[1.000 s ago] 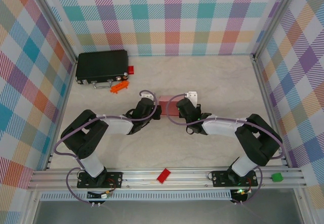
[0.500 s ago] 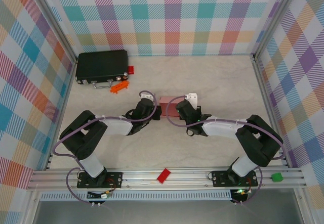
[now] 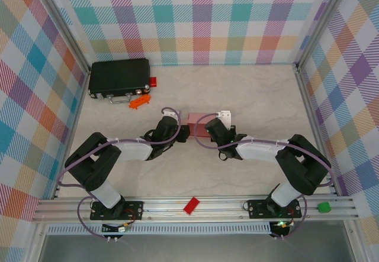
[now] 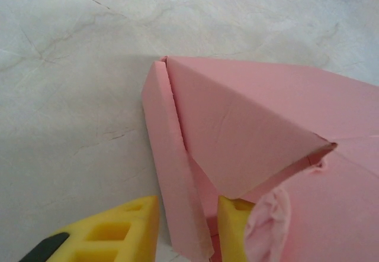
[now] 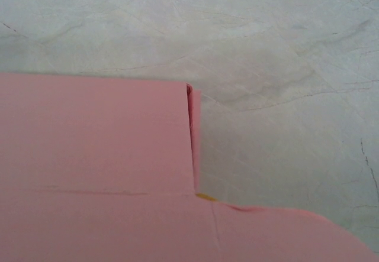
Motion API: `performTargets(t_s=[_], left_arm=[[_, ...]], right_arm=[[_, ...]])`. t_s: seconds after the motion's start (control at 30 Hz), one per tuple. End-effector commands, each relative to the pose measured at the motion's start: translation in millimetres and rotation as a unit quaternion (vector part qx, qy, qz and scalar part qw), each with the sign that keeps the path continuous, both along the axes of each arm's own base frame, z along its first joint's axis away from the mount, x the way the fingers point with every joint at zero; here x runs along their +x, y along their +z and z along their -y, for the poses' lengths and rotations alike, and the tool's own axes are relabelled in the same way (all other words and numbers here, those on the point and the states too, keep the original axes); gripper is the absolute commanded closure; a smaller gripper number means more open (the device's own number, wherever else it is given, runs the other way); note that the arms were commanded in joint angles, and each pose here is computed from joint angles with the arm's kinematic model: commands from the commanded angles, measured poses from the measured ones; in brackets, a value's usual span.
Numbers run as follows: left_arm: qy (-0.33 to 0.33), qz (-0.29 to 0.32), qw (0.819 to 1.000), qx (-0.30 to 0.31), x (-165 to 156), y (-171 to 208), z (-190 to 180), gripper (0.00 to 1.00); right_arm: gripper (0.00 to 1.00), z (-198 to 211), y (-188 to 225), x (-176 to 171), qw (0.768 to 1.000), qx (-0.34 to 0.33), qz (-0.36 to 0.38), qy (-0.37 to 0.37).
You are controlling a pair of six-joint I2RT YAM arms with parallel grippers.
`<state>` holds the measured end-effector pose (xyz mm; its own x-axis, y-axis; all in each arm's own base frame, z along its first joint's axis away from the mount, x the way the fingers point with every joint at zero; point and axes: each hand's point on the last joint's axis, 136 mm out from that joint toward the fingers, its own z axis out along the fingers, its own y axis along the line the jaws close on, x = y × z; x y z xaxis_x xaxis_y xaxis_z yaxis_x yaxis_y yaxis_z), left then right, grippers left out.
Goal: Fold the paper box
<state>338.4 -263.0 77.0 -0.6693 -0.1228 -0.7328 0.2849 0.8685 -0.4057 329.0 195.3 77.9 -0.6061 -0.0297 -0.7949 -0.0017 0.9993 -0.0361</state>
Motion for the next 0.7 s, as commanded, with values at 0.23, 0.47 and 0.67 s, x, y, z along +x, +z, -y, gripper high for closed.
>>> performTargets(t_s=[0.23,0.47,0.67], left_arm=[[-0.038,0.015,0.999,-0.014,-21,9,2,0.57],[-0.061,0.020,0.997,-0.032,-37,10,0,0.50],[-0.062,0.025,0.997,-0.030,-46,14,-8,0.48]], right_arm=[[0.93,5,-10,-13,0.999,-0.015,-0.029,-0.005],[0.93,4,-14,-16,0.999,-0.017,-0.038,-0.007],[0.92,3,-17,-18,0.999,-0.021,-0.043,-0.007]])
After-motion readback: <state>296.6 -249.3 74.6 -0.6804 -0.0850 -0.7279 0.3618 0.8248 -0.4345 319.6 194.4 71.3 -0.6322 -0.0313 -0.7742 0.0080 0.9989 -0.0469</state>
